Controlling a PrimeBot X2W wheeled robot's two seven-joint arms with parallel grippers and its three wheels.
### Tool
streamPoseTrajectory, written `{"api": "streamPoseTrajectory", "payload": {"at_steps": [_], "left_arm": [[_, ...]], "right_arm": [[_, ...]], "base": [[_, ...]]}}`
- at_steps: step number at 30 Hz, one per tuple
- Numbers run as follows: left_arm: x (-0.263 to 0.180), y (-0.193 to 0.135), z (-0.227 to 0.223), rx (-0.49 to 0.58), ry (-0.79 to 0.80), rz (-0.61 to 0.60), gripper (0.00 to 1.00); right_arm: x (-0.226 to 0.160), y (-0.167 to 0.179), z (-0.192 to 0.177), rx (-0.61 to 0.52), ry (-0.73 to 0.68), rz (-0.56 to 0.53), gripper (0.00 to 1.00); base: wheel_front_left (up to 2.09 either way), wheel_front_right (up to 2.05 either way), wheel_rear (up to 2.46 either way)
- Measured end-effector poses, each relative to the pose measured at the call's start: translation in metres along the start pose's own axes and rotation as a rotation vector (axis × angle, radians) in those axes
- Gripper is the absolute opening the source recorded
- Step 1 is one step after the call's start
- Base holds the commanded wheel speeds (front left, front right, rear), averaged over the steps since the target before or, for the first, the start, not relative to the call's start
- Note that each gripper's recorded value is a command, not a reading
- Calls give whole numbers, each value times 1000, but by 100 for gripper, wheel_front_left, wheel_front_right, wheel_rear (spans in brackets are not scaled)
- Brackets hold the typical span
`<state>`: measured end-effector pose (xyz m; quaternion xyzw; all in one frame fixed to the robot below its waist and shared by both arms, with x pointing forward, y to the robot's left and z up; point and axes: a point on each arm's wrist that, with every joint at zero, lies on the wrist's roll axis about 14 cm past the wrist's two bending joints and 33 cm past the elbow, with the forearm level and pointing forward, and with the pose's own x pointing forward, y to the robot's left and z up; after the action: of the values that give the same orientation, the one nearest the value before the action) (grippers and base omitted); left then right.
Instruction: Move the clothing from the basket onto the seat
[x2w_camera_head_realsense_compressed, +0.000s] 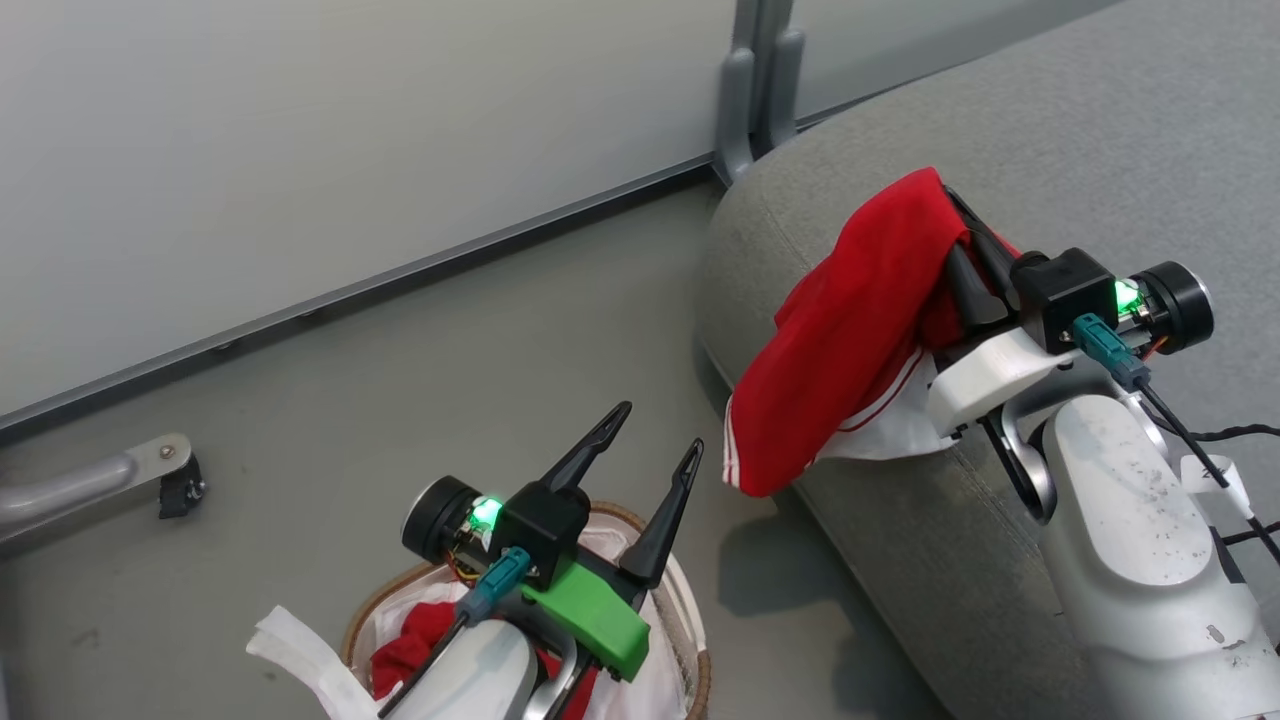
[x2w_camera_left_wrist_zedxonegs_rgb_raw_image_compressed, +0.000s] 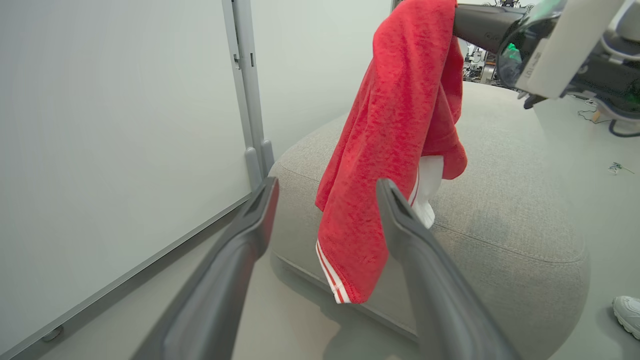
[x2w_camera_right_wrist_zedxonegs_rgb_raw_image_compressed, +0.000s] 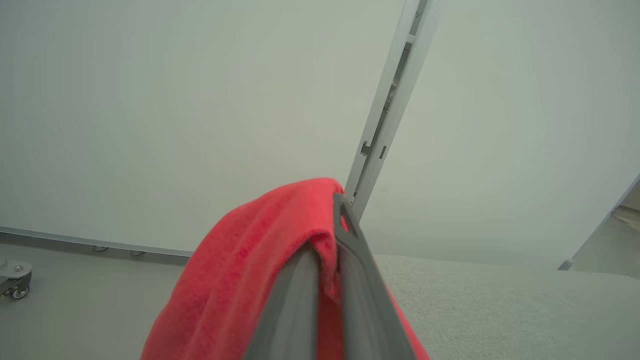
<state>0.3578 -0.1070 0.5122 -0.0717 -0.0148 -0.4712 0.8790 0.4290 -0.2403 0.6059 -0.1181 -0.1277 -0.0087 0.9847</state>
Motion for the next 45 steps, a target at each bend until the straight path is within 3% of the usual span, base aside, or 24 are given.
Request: {"api": "streamPoseTrajectory", "payload": {"at_steps": [8,13,20,29,34,38,45], "left_arm": [[25,-29,-18,-33,31,-135,100],[30,-29,-30,-42,49,-167,100],[33,-8,-45,-44,68,-147,100],[38,33,-56,-32,55,-89,100],[41,58,-64,-37,46,-45,100],[43,79,-75,-34,46,-19,100],[42,103,-109,-44,81,10,100]], "right_arm": [[-26,-45,-14,-44,59,-116,0],[-26,-52,-27,-81,102,-120,0],[12,-84,-8,-154,46,-158,0],[73,-164,45,-338,-77,-293,0],[106,-178,49,-403,-96,-310,0],[132,-176,22,-380,-64,-315,0],[147,-148,-97,-308,163,-274,0]], "base": [[0,0,0],[0,0,0],[0,0,0],[0,0,0],[0,0,0],[0,0,0],[0,0,0]]}}
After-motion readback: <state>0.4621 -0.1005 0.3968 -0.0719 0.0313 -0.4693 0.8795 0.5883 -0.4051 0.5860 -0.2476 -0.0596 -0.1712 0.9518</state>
